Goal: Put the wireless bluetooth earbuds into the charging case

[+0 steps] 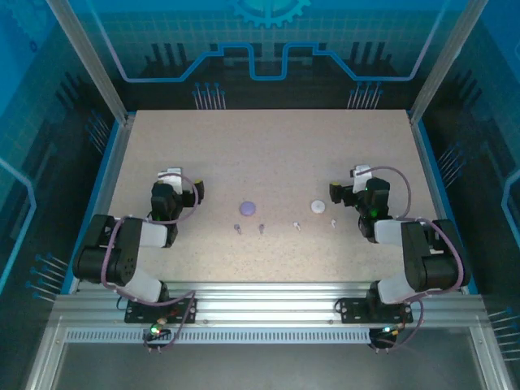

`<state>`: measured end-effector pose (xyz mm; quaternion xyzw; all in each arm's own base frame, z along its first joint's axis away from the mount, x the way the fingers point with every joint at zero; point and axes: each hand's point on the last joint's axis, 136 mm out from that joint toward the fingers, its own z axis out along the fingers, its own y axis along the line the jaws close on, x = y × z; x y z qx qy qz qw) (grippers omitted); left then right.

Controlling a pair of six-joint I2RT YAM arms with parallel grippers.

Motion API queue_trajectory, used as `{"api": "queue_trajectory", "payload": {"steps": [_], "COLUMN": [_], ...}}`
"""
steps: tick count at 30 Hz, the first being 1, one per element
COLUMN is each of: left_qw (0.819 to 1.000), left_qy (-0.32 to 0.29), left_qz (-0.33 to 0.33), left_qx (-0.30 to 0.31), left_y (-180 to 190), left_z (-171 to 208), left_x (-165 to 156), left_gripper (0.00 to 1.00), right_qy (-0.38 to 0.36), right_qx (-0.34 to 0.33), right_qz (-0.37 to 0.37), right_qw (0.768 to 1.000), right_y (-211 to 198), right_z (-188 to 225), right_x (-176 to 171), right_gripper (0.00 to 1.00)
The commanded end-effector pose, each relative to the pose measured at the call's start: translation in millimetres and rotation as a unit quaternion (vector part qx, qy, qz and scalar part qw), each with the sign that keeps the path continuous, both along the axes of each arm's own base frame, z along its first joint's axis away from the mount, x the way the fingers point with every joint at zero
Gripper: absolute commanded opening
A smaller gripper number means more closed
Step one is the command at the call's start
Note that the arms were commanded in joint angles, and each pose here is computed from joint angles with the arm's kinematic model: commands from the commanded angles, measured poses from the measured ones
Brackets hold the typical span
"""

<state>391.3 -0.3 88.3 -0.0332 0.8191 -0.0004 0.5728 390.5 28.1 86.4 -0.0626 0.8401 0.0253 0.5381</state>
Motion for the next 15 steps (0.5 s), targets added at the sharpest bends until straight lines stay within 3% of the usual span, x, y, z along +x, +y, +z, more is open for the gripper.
{"api": "queue_trajectory", "payload": {"steps": [1,15], "left_qw": [1.0,1.0], "left_qy": [-0.013,-0.013], "left_qz": [-0.008,-0.008], "left_qx": [-0.01,-0.01], "left_y": [-3.6,-3.7], "left_z": [8.1,8.3], "left_x": [7.4,7.6], "left_gripper": [0.99,0.99], "right_qy": [-0.014,-0.014], "right_qx": [-0.006,-0.006], "right_qz": [-0.002,-0.002], "right_qw": [1.0,1.0], "right_y": [1.0,1.0], "right_z": [7.0,7.3], "right_x": [7.3,7.3], "right_gripper": [1.0,1.0]}}
